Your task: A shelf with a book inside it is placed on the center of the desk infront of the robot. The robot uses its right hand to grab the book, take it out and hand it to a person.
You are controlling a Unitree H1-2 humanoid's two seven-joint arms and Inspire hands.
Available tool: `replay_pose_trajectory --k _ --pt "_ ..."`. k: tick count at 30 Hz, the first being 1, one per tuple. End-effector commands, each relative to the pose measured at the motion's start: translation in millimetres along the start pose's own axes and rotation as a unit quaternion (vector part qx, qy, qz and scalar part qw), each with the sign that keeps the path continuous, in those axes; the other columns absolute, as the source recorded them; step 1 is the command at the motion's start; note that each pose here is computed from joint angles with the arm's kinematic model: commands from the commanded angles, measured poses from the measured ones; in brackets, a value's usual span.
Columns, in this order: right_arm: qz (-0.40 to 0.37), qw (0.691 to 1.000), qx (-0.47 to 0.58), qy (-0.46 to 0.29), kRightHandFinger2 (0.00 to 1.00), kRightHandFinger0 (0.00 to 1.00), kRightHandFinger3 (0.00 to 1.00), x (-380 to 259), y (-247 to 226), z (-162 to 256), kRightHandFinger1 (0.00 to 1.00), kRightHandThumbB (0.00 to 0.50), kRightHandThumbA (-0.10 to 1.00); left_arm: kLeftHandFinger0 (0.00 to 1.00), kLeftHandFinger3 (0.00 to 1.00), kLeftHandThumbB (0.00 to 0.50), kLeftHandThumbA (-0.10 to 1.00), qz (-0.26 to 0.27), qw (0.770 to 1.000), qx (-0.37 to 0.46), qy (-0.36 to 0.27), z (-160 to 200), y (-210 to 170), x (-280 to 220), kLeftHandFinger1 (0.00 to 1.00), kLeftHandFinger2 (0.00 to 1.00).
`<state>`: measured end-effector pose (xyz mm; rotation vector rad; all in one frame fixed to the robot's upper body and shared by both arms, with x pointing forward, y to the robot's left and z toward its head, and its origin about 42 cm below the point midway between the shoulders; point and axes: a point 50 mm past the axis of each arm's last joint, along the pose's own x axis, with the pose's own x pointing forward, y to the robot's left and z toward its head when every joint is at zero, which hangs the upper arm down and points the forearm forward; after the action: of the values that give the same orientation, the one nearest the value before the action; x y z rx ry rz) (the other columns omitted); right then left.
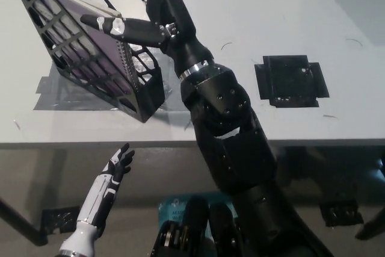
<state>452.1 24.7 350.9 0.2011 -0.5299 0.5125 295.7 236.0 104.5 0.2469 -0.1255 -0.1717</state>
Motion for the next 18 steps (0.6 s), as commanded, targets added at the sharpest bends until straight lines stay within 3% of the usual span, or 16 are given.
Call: replay_pose_trajectory --k 1,7,13,18 --pt "0.022 0.999 0.006 -0.022 1.00 1.00 1.00 8.8 21.8 16.1 1.00 0.295 1.00 1.00 1.00 0.213 1.00 -0.011 1.000 0.006 -0.026 7.6 3.7 5.1 1.00 1.00" --pt "0.024 0.999 0.023 0.012 1.00 1.00 1.00 5.7 28.5 2.9 1.00 0.331 1.00 1.00 1.00 0.199 1.00 -0.014 1.000 0.008 -0.026 10.2 4.5 7.7 1.00 1.00" --pt "0.023 0.998 0.043 0.042 1.00 1.00 1.00 -0.8 32.4 -19.5 1.00 0.308 1.00 1.00 1.00 0.263 1.00 -0.016 0.999 0.014 -0.026 12.6 4.9 10.3 1.00 1.00" --pt "0.032 0.998 0.027 0.049 1.00 1.00 1.00 -2.8 34.4 -30.2 1.00 0.277 1.00 1.00 1.00 0.267 1.00 -0.016 0.999 0.019 -0.025 14.4 4.2 11.7 1.00 1.00"
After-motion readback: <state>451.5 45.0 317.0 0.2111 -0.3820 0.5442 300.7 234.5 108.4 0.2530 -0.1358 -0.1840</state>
